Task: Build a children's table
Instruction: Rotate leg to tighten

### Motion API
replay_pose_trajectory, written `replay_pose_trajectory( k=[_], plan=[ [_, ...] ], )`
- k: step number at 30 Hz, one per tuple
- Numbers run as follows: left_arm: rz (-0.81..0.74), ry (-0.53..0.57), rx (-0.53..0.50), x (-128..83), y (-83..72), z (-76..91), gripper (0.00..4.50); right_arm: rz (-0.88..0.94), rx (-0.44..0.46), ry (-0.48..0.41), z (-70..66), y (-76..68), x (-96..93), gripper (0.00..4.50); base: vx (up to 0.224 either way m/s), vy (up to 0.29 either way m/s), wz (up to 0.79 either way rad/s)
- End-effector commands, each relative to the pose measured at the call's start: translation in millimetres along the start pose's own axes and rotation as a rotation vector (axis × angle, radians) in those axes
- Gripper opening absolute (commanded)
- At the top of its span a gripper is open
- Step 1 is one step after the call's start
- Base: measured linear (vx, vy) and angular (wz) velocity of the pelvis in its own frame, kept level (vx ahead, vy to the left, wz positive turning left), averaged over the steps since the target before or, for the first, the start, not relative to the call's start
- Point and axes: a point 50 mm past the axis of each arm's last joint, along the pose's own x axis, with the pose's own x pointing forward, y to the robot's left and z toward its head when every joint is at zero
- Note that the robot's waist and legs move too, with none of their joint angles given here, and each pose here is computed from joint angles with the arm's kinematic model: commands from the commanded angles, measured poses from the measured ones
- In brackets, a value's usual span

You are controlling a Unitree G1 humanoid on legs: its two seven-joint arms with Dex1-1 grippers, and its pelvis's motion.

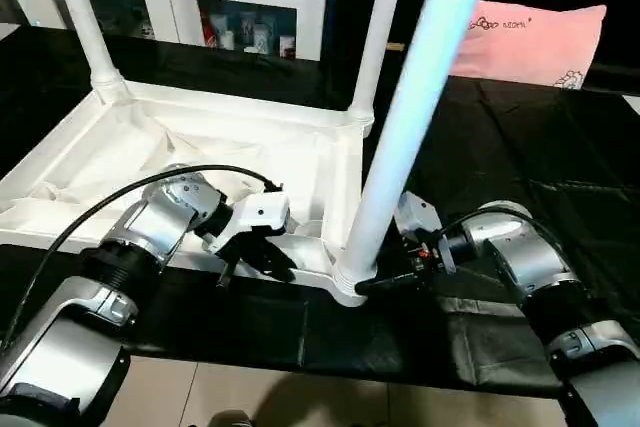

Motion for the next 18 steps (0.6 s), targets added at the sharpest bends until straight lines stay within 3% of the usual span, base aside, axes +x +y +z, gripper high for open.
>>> replay_pose_trajectory(
  k=[1, 6, 7, 10, 14, 18],
  plan=[
    [-0.093, 0.016, 0.043, 11, -4.7, 6.4, 0.0, -0.015, -0.017, -0.014, 6.7, -4.3, -4.5, 2.8, 0.0, 0.0, 0.0],
    [-0.065, -0.001, 0.008, 12, -3.4, 6.2, 0.0, -0.008, 0.002, -0.04, 4.5, -0.2, -4.2, 2.77, 0.0, 0.0, 0.0],
    [-0.037, -0.051, -0.039, 14, -1.2, 9.1, 0.0, -0.036, 0.036, -0.088, 3.4, 2.7, -3.2, 2.76, 0.0, 0.0, 0.0],
    [-0.02, -0.077, -0.057, 15, 0.2, 11.1, 0.0, -0.057, 0.06, -0.109, 2.4, 3.6, -2.4, 2.76, 0.0, 0.0, 0.0],
    [0.162, -0.201, -0.18, 26, 15.9, 23.9, 0.0, -0.34, 0.176, -0.12, -9.3, -2.5, 19.8, 2.75, 0.0, 0.0, 0.0],
    [0.283, -0.214, -0.243, 34, 27.0, 31.2, 0.0, -0.5, 0.292, -0.173, -6.1, -11.0, 38.3, 2.75, 0.0, 0.0, 0.0]
  ],
)
